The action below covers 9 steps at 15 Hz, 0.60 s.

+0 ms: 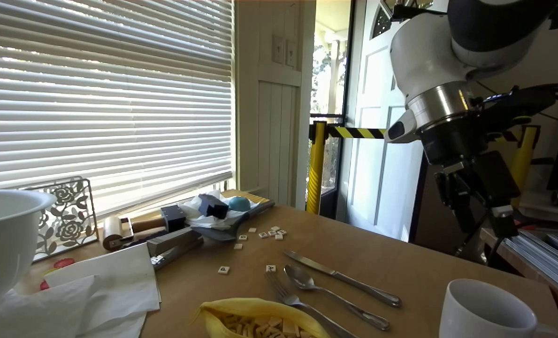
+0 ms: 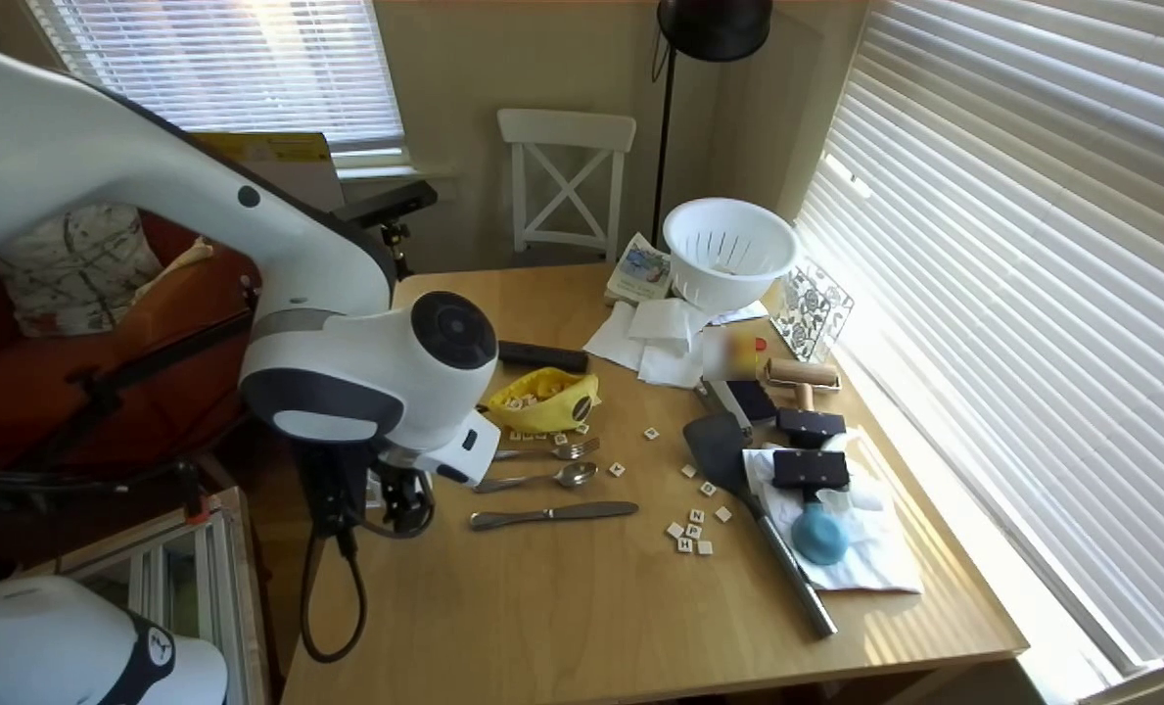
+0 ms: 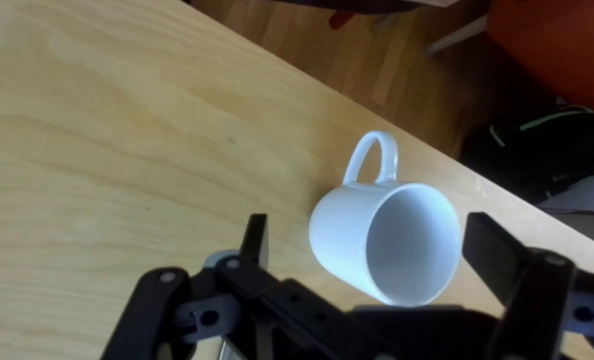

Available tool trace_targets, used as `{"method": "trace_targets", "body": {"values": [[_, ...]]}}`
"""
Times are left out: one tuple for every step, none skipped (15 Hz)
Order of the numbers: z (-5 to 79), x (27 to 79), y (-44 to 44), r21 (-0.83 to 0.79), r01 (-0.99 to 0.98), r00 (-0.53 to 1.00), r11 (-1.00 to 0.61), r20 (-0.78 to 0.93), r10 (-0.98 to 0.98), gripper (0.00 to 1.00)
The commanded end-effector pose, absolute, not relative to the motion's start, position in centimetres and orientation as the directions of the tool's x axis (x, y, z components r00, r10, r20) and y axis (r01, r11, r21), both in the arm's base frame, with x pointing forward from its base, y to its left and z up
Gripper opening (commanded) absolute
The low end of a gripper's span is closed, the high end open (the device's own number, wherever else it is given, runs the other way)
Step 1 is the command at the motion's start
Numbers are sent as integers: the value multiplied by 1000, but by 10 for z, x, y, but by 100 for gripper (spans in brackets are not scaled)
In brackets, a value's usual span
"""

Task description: Move the white mug forward

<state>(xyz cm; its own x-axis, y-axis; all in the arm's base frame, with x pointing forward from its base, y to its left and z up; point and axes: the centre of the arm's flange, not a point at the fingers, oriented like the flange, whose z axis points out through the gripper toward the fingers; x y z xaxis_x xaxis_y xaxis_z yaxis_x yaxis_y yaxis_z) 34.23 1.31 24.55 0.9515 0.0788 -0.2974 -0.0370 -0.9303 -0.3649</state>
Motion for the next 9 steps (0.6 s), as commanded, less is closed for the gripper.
{"method": "trace_targets", "body": {"values": [[246,342,16,-369,-27,951,-929,-295,89,100],[246,342,17,-371,-22,951,-928,-293,94,100],[246,342,17,-372,-20,951,-928,-292,97,100],[246,342,17,-372,-18,951,-928,-292,98,100],[242,347,19,-365,-16,953,-931,-287,96,100],[238,351,22,-364,-11,959,-931,-268,93,100],[235,356,25,-351,-1,966,-936,-244,90,100],[233,359,28,-337,12,971,-941,-222,92,100],[230,362,32,-330,31,973,-944,-207,104,100]]}}
